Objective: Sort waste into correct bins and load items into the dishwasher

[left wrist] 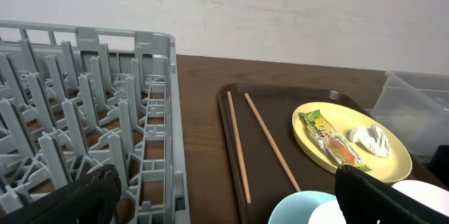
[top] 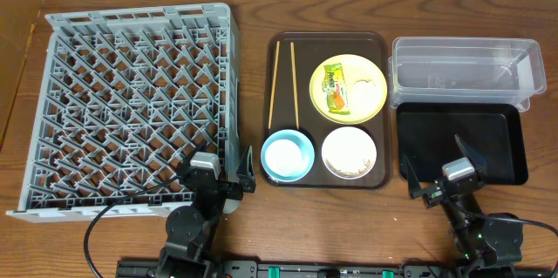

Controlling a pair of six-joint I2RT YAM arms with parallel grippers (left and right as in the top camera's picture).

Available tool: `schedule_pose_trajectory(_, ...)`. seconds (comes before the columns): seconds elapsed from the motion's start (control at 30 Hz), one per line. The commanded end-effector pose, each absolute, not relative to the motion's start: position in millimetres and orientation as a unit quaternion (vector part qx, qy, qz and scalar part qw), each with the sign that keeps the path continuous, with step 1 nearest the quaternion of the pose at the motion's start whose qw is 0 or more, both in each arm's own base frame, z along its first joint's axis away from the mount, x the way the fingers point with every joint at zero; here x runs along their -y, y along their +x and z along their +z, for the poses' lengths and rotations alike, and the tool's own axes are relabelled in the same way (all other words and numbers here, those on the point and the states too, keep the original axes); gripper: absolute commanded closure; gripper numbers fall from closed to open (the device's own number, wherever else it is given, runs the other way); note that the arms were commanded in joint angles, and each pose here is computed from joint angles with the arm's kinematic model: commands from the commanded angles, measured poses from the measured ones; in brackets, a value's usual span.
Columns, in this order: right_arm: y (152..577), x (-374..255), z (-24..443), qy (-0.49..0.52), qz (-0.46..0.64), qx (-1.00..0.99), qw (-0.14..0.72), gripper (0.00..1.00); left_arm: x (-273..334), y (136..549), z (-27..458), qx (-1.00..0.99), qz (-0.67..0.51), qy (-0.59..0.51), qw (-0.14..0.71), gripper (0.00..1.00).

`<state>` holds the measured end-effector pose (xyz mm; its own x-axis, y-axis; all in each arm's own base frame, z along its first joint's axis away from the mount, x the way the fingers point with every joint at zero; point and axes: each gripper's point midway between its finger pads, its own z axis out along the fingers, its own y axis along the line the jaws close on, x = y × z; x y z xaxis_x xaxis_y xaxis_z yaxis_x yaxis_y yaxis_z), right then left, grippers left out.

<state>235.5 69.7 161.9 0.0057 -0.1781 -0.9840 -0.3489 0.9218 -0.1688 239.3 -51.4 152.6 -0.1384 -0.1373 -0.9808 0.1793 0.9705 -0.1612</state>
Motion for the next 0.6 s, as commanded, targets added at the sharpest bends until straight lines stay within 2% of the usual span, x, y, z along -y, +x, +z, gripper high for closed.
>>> schedule_pose_trajectory(0.0,236.5,-66.6,160.0,-0.185,0.056,-0.704,0.683,0.01,48.0,239.3,135.1,-0.762,-0.106,0.014,0.639,0.02)
schedule_pose_trajectory(0.57,236.9,-66.5,167.1,-0.185,0.055,-0.694,0.693,0.01,46.8,239.5,135.5,-0.761,-0.103,0.012,0.640,0.02)
